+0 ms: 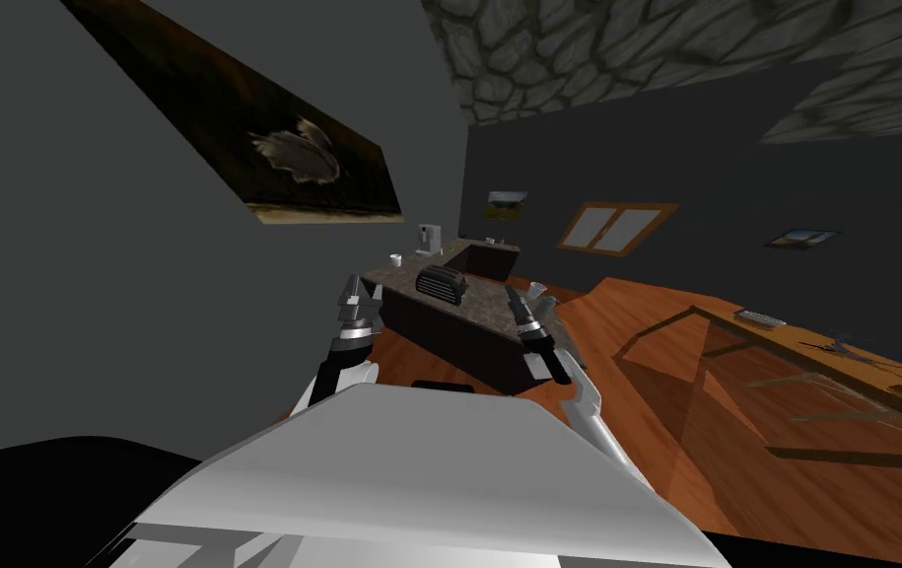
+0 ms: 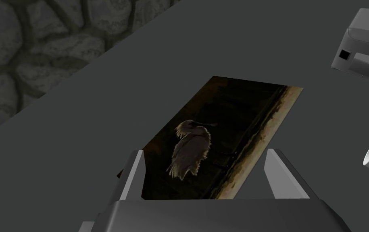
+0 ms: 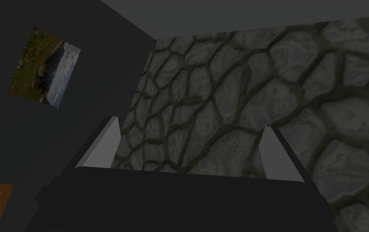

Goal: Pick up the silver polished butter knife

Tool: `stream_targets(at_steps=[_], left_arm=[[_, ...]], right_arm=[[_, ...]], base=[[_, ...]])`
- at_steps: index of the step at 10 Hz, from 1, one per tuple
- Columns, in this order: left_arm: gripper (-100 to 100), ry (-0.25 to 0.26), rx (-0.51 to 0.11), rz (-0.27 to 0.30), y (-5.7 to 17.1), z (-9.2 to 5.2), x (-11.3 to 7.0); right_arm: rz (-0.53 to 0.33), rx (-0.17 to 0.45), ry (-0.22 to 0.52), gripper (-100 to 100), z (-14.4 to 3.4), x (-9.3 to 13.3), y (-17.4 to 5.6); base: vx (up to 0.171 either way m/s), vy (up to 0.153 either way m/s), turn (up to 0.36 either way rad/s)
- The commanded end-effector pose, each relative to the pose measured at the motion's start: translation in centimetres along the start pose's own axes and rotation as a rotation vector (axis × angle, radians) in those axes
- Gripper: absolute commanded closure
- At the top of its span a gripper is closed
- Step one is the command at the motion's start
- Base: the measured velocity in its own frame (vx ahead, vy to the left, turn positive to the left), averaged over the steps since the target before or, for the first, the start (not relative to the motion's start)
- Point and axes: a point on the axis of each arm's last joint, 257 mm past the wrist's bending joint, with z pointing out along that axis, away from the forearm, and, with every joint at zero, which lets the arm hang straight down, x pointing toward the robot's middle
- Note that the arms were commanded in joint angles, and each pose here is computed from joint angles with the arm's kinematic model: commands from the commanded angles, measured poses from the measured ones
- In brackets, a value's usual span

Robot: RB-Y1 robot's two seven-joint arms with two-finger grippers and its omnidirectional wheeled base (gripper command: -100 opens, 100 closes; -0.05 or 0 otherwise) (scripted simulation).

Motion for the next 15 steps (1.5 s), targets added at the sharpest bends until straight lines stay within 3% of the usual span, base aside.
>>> stream_targets(at_steps=[1,6,7,9,12,14,15], left_arm=[[0,0.000,0.000,0.000,0.0,0.0,0.0],[0,0.000,0.000,0.000,0.0,0.0,0.0],[0,0.000,0.000,0.000,0.0,0.0,0.0],[0,0.000,0.000,0.000,0.0,0.0,0.0],[0,0.000,0.000,0.000,0.0,0.0,0.0],[0,0.000,0.000,0.000,0.0,0.0,0.0],[0,0.000,0.000,0.000,0.0,0.0,0.0]], right_arm=[[-0.022,0.000,0.026,-100,0.0,0.2,-0.4],[-0.177,0.018,0.208,-100,0.1,2.7,-4.1],[-0.188,0.017,0.217,-100,0.0,2.6,-4.2],[-0.261,0.032,0.309,-100,-0.6,3.8,-6.4],[-0.317,0.042,0.374,-100,-1.3,4.0,-7.8],[-0.389,0.060,0.474,-100,-2.9,5.0,-10.2],[-0.401,0.063,0.483,-100,-3.0,4.8,-10.4]], base=[[-0.016,-0.027,0.117],[-0.026,-0.043,0.237],[-0.015,-0.040,0.118],[-0.026,-0.048,0.239],[-0.005,-0.036,0.139],[-0.005,-0.041,0.231],[-0.009,-0.056,0.107]])
